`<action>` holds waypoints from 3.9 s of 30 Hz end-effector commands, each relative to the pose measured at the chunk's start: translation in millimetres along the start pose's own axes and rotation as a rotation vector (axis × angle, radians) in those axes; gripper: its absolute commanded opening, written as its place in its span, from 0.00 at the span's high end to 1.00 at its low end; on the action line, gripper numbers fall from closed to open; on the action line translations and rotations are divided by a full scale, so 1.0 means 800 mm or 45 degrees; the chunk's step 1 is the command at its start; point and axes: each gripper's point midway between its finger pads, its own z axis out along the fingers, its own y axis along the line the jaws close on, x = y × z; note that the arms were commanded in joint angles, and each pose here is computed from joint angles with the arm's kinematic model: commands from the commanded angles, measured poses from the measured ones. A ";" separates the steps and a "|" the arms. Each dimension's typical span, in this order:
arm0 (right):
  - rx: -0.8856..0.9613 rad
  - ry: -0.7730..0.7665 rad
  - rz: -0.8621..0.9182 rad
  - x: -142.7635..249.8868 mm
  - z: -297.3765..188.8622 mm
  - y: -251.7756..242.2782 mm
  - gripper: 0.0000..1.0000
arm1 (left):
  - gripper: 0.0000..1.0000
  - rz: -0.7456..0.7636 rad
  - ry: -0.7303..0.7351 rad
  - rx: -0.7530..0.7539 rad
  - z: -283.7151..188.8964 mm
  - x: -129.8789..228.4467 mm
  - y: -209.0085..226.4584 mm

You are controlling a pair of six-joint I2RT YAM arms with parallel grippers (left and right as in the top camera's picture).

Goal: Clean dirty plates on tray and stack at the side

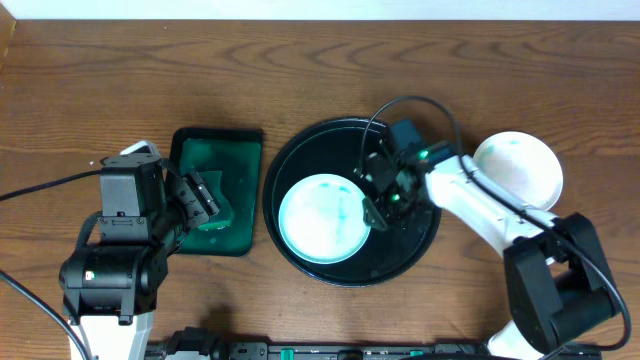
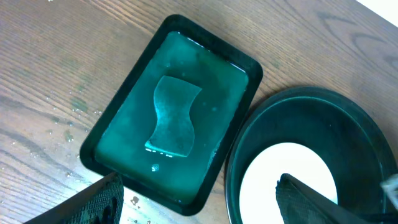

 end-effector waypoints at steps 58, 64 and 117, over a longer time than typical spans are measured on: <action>0.148 -0.251 0.866 -0.013 -0.007 -0.080 0.37 | 0.21 -0.003 -0.022 0.005 -0.006 -0.007 -0.001; 0.124 -0.247 0.994 -0.005 -0.013 -0.105 0.67 | 0.21 -0.003 -0.022 0.005 -0.006 -0.007 -0.001; 0.479 -0.872 0.141 -0.122 -0.109 -0.173 0.50 | 0.21 -0.003 -0.022 0.005 -0.006 -0.007 -0.001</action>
